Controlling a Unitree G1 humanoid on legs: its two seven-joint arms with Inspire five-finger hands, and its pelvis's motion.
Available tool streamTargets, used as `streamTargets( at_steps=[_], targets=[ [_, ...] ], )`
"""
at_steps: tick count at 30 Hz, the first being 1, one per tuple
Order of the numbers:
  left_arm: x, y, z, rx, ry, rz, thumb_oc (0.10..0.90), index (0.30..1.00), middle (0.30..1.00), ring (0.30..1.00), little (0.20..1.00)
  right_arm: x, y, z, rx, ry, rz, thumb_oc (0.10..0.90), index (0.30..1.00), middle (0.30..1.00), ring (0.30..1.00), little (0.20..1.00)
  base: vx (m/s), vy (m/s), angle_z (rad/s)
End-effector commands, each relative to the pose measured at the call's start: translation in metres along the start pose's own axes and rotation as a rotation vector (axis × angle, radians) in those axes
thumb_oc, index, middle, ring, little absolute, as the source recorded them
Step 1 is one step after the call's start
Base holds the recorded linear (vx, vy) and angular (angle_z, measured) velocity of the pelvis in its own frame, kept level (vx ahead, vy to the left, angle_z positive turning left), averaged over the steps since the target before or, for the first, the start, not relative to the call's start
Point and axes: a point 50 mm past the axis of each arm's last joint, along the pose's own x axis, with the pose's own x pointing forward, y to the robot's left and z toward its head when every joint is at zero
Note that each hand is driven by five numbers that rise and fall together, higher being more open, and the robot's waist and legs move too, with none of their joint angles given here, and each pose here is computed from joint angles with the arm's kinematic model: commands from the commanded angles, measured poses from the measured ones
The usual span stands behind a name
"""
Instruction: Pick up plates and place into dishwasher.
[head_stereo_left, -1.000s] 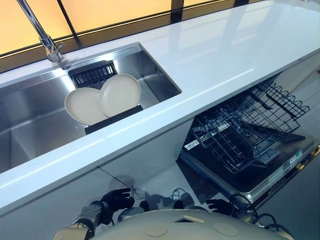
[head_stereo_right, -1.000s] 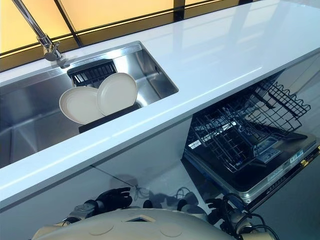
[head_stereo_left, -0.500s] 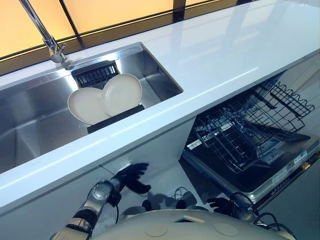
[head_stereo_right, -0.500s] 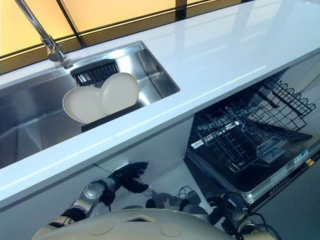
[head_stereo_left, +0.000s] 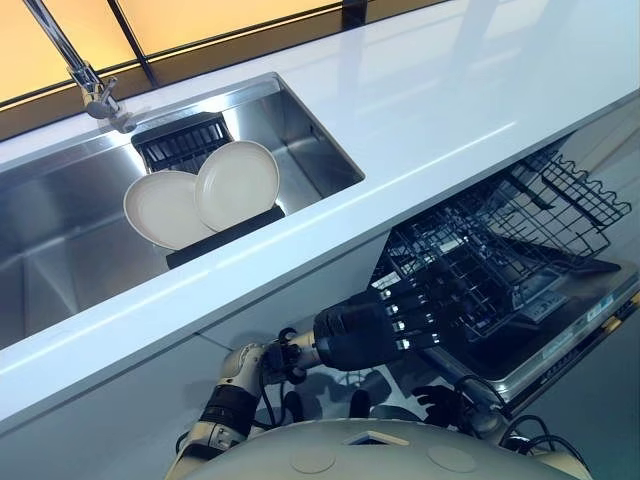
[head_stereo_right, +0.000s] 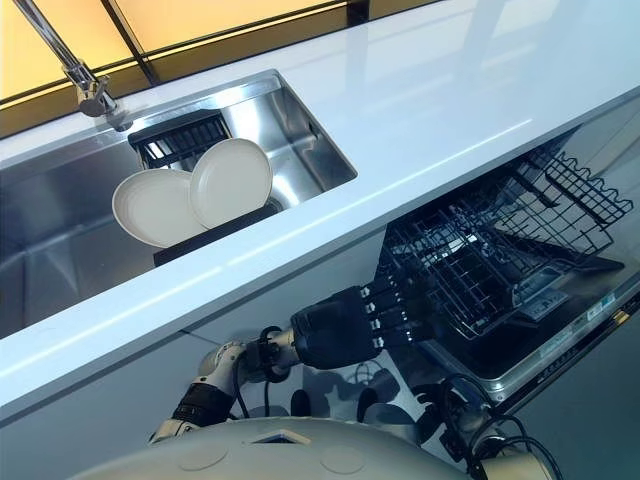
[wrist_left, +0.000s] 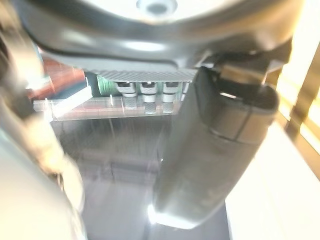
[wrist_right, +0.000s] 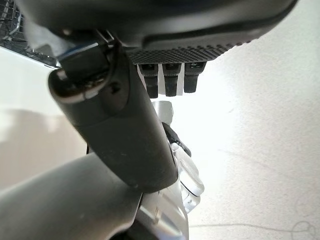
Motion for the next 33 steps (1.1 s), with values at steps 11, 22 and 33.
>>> streamTargets(
  at_steps=[11,22,33],
  targets=[
    [0.019,-0.19,0.134,1.979,-0.622,0.4,0.8,0.9,0.9,0.9,0.9,0.002,0.023,0.001,0.064,-0.041,-0.054,0.8,0.9,0.9,0.9,0.9,0.02,0.02,0.1],
    [0.002,-0.247,0.214,2.999,0.072,1.261,0.8,0.9,0.9,0.9,0.9,0.0,0.007,-0.008,0.054,0.027,-0.08,0.8,0.9,0.9,0.9,0.9,0.06,0.067,0.02],
    [0.027,-0.247,0.236,3.113,0.756,1.352,0.8,0.9,0.9,0.9,0.9,-0.003,-0.006,-0.011,0.02,0.038,-0.098,0.8,0.9,0.9,0.9,0.9,0.09,0.075,-0.1]
  ],
)
